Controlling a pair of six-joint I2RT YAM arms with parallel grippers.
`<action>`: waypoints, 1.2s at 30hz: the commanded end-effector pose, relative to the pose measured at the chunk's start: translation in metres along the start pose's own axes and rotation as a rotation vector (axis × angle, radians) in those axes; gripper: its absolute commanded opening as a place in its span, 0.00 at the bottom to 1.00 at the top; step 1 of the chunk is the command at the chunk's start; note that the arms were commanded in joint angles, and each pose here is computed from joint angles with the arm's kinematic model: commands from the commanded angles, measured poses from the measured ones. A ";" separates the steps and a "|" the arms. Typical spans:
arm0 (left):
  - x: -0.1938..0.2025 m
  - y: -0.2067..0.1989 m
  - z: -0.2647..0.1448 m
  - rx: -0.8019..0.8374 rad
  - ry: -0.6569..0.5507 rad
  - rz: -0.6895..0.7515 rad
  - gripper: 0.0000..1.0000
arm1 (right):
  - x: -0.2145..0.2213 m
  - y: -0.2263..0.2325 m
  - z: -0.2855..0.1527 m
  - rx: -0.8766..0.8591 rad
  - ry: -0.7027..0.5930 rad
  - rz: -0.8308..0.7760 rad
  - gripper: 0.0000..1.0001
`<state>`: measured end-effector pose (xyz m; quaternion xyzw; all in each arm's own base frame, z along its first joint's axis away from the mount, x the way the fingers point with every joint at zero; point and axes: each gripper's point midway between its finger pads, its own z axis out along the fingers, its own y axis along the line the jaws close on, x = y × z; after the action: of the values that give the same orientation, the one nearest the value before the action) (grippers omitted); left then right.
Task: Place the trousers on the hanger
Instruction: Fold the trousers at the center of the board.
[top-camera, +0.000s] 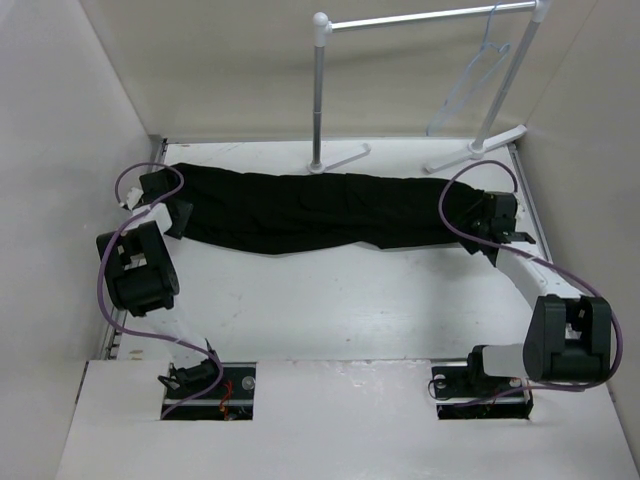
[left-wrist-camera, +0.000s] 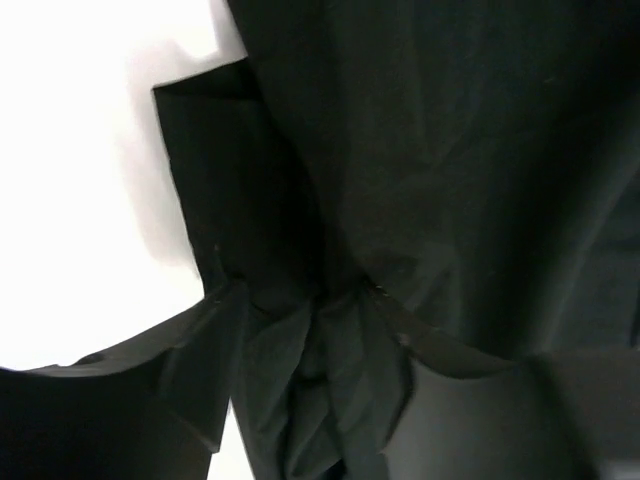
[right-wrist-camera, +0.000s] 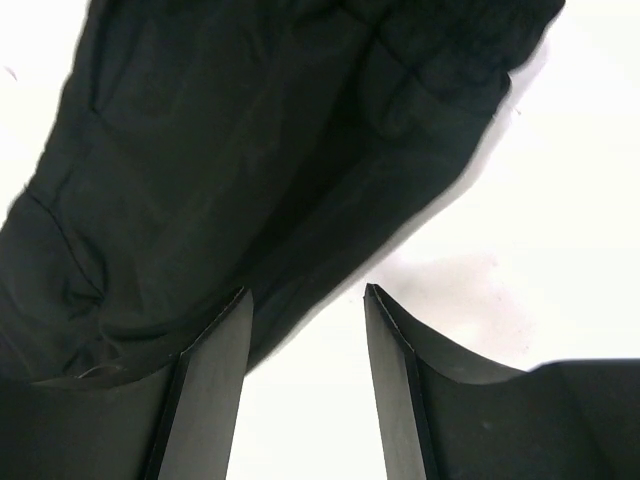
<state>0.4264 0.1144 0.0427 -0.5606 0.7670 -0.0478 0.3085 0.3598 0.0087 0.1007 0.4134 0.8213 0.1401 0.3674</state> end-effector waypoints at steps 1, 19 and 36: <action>-0.023 -0.031 -0.017 0.108 -0.062 -0.044 0.43 | -0.004 0.010 -0.008 -0.061 -0.028 -0.010 0.55; -0.038 -0.029 -0.035 0.072 -0.096 -0.071 0.50 | 0.020 0.021 -0.019 -0.125 0.046 -0.080 0.56; -0.054 -0.023 -0.052 0.045 -0.179 -0.092 0.07 | 0.018 -0.002 -0.013 -0.056 0.015 -0.038 0.62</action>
<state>0.4395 0.1334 0.0708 -0.5890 0.7342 -0.0387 0.3354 0.3341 0.0324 0.0924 0.3746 0.8422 0.1660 0.3505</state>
